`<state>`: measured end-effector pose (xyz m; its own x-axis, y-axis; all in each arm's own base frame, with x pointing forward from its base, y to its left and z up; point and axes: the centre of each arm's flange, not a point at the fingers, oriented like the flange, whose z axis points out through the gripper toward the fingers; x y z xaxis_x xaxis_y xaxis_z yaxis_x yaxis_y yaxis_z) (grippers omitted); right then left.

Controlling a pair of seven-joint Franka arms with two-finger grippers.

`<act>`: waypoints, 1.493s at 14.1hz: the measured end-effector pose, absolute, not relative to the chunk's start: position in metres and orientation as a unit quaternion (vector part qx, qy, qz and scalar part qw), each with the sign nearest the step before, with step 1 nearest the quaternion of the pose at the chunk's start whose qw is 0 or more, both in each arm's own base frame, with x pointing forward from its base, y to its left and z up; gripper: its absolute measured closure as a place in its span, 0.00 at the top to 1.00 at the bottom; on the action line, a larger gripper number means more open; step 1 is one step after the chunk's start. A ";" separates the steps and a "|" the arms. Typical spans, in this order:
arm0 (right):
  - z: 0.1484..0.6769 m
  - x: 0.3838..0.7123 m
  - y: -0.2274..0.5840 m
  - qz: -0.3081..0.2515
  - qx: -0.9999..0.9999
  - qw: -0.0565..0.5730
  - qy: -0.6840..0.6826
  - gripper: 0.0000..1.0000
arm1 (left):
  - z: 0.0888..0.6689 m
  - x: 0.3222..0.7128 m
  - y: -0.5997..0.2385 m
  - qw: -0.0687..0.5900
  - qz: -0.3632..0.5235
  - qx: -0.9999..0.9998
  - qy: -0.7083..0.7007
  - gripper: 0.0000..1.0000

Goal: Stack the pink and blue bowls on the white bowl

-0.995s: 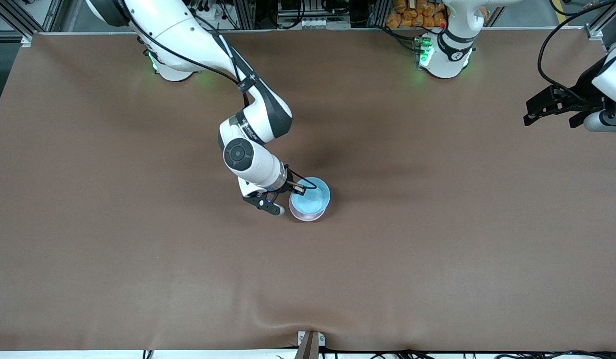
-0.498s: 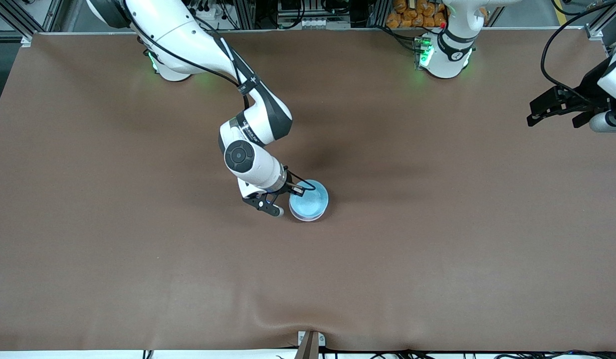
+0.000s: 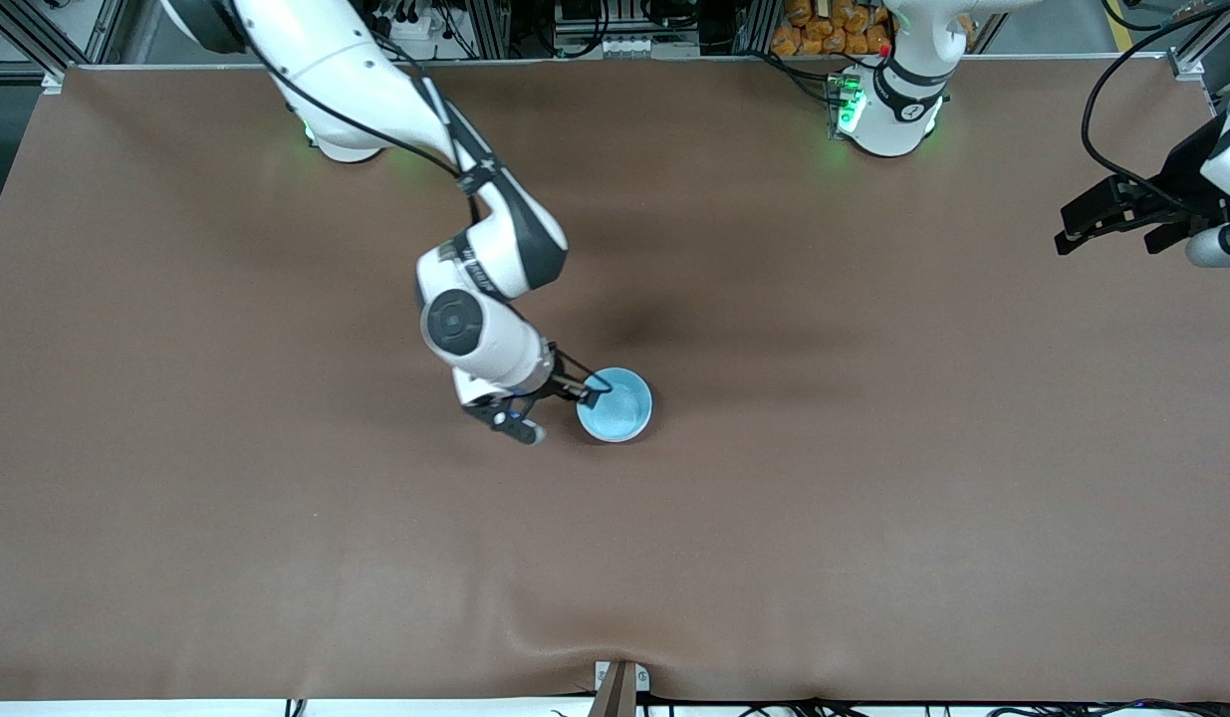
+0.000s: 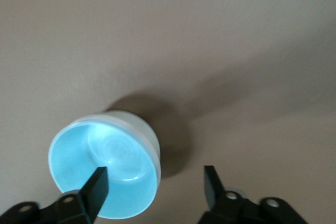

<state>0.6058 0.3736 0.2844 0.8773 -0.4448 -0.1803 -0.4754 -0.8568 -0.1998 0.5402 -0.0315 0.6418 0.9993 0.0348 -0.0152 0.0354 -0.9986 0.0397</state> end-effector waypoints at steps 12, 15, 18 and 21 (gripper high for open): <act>0.438 0.625 0.077 0.034 -0.994 0.041 0.099 1.00 | 0.642 0.540 -0.033 0.008 -0.006 1.000 0.014 1.00; 0.479 0.609 0.023 0.037 -0.996 0.047 0.070 1.00 | 0.642 0.540 -0.034 0.008 -0.006 1.000 0.014 1.00; 0.529 0.582 -0.004 0.031 -0.998 0.046 0.041 1.00 | 0.642 0.540 -0.034 0.008 -0.006 1.000 0.014 1.00; 0.564 0.558 -0.028 0.028 -0.999 0.030 0.018 1.00 | 0.642 0.540 -0.036 0.008 -0.007 1.000 0.012 1.00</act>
<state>0.5578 -0.0276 0.5645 0.9978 -0.0338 -0.0577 -0.0372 -0.9976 -0.0585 0.5399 -0.0362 0.6419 0.9996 0.0235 -0.0133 0.0237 -0.9996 0.0151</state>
